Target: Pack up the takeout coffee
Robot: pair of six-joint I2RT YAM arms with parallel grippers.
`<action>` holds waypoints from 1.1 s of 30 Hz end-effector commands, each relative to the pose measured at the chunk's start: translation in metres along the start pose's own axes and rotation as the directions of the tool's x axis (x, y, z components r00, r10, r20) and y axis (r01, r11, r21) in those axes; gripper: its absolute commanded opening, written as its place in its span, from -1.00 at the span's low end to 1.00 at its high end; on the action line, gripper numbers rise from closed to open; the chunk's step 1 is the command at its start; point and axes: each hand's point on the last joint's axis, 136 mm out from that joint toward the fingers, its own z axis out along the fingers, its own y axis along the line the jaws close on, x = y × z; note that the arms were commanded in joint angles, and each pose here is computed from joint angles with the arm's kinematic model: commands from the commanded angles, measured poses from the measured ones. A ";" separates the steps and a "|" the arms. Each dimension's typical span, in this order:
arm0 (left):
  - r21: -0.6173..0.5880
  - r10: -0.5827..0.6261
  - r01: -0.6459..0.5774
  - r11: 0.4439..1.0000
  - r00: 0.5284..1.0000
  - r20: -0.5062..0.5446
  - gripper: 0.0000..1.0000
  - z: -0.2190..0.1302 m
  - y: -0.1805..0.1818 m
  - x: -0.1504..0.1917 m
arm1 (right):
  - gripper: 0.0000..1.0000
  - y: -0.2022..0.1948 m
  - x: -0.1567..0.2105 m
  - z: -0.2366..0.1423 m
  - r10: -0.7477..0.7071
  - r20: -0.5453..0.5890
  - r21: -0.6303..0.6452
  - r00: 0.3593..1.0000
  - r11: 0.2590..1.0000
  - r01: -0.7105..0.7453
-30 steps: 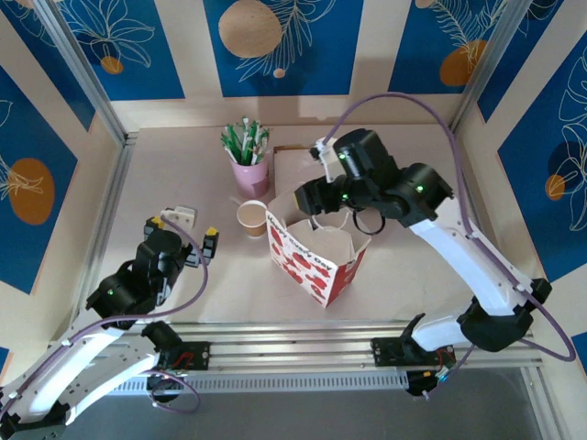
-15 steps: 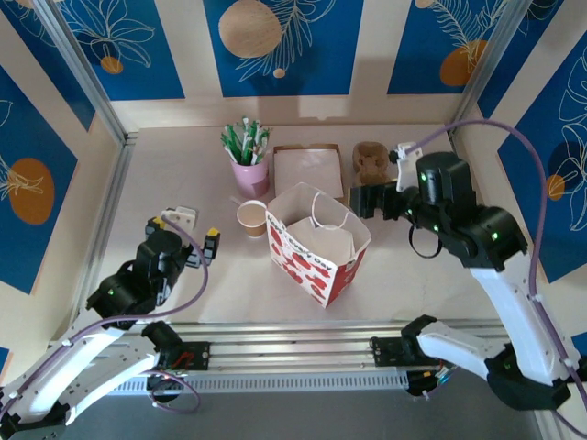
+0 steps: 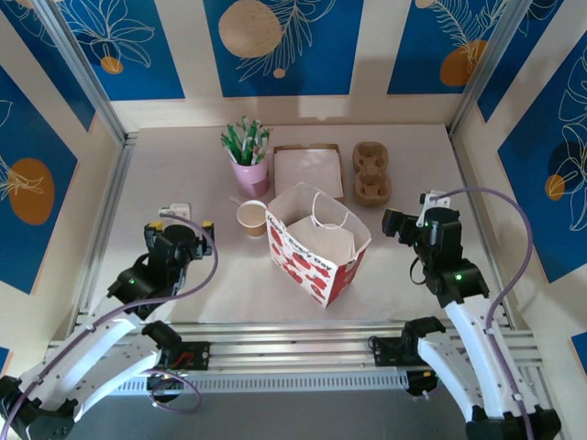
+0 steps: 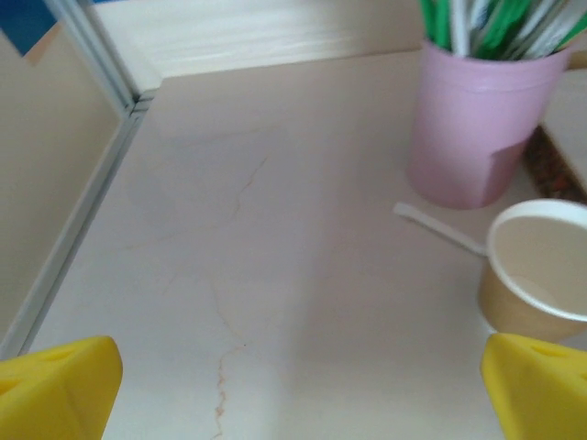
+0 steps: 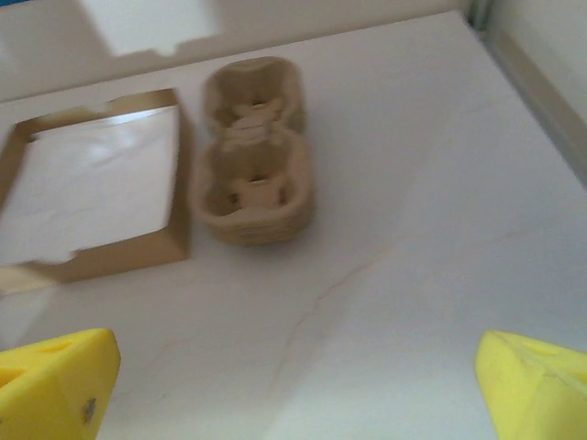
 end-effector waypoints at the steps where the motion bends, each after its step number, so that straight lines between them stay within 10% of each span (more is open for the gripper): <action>1: -0.061 -0.059 0.061 0.996 0.998 0.027 1.00 0.012 0.011 -0.001 | 0.98 -0.016 -0.021 0.012 0.065 0.180 0.038 0.981 0.997 -0.073; 12: -0.167 -0.181 0.165 0.972 0.980 -0.086 1.00 0.062 0.037 0.033 | 0.98 -0.044 0.010 0.103 0.134 0.182 0.114 0.974 0.981 -0.156; 33: -0.119 -0.020 0.033 0.992 0.993 0.113 1.00 0.163 0.036 0.043 | 0.98 0.000 0.047 0.171 -0.073 0.134 -0.062 0.988 0.995 0.081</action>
